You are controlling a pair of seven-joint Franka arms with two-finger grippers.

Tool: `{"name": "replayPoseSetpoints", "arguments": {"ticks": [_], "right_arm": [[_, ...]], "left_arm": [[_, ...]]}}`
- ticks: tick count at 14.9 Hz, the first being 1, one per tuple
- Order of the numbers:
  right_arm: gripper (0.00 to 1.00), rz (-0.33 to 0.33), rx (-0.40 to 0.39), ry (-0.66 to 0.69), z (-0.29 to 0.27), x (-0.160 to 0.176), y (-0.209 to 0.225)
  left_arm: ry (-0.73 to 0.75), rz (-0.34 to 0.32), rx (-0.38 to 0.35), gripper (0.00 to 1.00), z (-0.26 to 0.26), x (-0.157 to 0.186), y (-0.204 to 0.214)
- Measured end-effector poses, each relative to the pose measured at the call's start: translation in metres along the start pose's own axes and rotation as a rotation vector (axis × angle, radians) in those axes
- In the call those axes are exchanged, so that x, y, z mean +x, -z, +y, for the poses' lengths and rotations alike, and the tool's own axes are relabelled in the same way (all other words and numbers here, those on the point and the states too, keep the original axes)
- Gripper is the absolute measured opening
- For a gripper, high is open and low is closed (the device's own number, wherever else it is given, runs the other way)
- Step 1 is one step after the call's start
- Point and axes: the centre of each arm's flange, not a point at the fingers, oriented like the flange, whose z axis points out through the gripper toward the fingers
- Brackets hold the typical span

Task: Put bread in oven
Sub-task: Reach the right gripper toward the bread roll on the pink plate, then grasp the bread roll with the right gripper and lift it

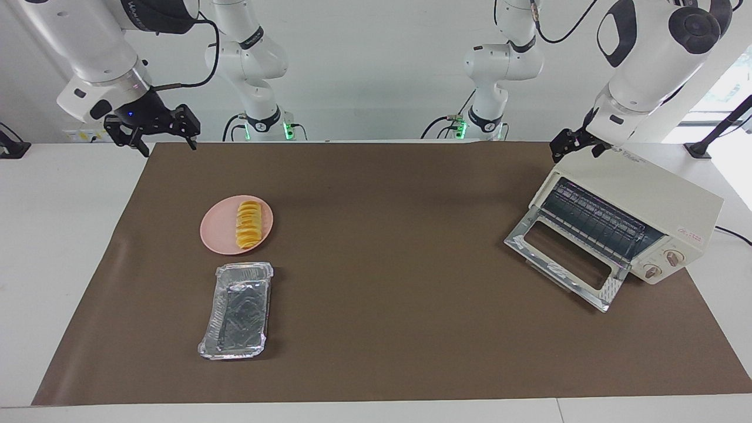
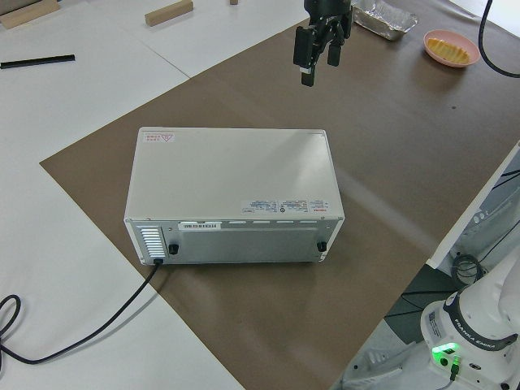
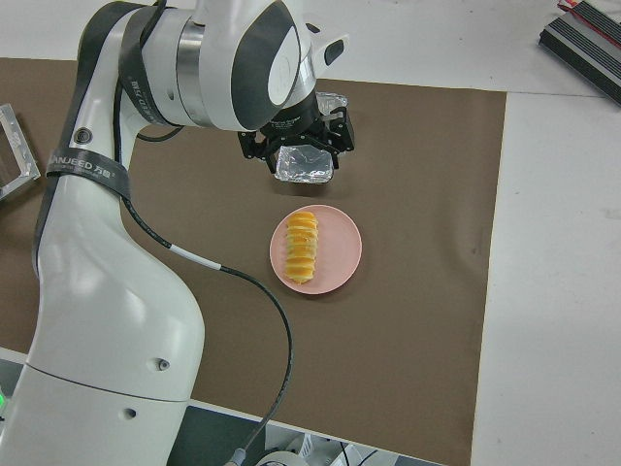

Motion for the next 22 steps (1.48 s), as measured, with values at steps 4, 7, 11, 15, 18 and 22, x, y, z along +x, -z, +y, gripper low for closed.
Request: {"name": "replayPoseSetpoints", "arguments": {"ticks": [4, 7, 11, 15, 18, 22], "right_arm": [[1.00, 0.000, 0.000, 0.001, 0.000, 0.000, 0.000], [1.00, -0.016, 0.003, 0.009, -0.005, 0.000, -0.008], [1.00, 0.007, -0.007, 0.050, -0.028, -0.004, -0.052], [1.00, 0.039, -0.021, 0.098, -0.055, -0.018, -0.137], [1.00, 0.045, -0.020, 0.098, -0.054, -0.015, -0.195], [1.00, 0.085, -0.025, 0.120, -0.063, 0.008, -0.257]], "left_arm": [[0.000, 0.000, 0.000, 1.00, 0.000, 0.000, 0.000], [0.000, 0.000, 0.000, 1.00, 0.000, 0.000, 0.000], [0.000, 0.000, 0.000, 1.00, 0.000, 0.000, 0.000], [0.000, 0.000, 0.000, 1.00, 0.000, 0.000, 0.000], [0.000, 0.000, 0.000, 1.00, 0.000, 0.000, 0.000], [0.000, 0.000, 0.000, 1.00, 0.000, 0.000, 0.000]]}}
